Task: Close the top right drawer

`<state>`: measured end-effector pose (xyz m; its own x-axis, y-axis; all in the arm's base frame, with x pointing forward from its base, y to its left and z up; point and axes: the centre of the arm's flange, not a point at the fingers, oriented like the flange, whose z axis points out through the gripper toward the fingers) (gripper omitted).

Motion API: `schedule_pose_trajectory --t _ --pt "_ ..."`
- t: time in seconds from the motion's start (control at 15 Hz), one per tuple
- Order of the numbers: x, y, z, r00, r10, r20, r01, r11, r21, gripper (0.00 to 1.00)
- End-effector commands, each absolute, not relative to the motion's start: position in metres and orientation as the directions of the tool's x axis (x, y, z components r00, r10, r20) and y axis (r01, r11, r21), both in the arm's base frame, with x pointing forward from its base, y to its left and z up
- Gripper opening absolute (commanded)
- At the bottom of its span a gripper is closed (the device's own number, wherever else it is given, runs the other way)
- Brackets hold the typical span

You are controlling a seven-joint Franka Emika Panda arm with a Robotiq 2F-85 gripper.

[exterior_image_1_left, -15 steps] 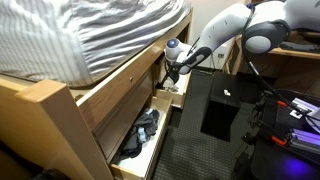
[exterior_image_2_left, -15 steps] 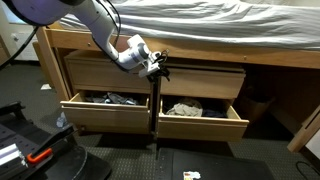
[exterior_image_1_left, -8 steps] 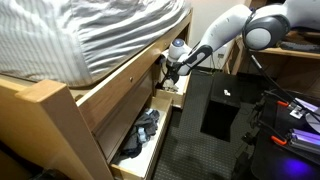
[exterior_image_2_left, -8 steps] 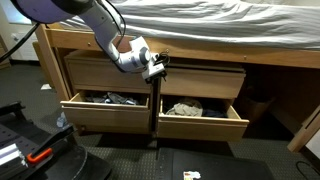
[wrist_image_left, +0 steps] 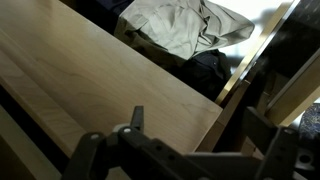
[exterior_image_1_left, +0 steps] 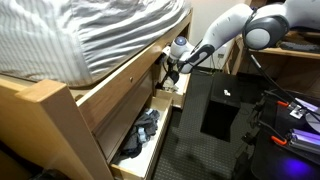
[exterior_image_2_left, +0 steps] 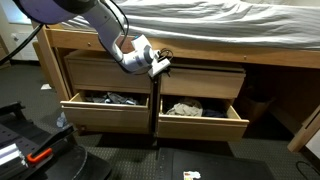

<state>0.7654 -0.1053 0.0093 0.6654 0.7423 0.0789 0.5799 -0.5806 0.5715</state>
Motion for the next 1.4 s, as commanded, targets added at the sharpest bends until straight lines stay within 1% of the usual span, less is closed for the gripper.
schedule_pose_trajectory --t 0.0,0.07,0.27,0.33,0.47,0.6,0.67,0.73,0.8,0.93,1.07,1.13,1.27,1.33 --pt "0.762 -0.105 0.008 0.662 0.749 0.017 0.628 -0.567 0.533 1.00" --pt "0.758 -0.104 0.004 0.641 0.767 -0.027 0.686 -0.556 0.469 1.00" --pt "0.750 -0.088 -0.010 0.515 0.857 0.033 0.780 -0.484 0.398 1.00" --pt "0.748 -0.157 -0.030 0.471 0.880 0.051 0.807 -0.454 0.378 1.00" --pt "0.738 -0.167 -0.041 0.381 0.922 0.064 0.859 -0.379 0.343 1.00" --pt "0.724 -0.206 -0.049 0.304 0.950 0.071 0.901 -0.311 0.303 1.00" --pt "0.716 -0.229 -0.051 0.268 0.962 0.058 0.921 -0.273 0.276 1.00" --pt "0.707 -0.251 -0.055 0.266 0.964 0.012 0.938 -0.261 0.227 1.00" --pt "0.704 -0.204 -0.041 0.315 0.948 0.040 0.900 -0.312 0.303 1.00" --pt "0.687 -0.244 -0.045 0.297 0.955 0.019 0.920 -0.292 0.261 1.00" --pt "0.684 -0.248 -0.047 0.292 0.956 0.018 0.923 -0.287 0.256 1.00" --pt "0.688 -0.236 -0.047 0.257 0.964 0.066 0.937 -0.265 0.226 1.00" --pt "0.697 -0.221 -0.047 0.204 0.962 0.183 0.916 -0.253 0.310 1.00" --pt "0.709 -0.210 -0.046 0.177 0.962 0.208 0.909 -0.241 0.340 1.00"
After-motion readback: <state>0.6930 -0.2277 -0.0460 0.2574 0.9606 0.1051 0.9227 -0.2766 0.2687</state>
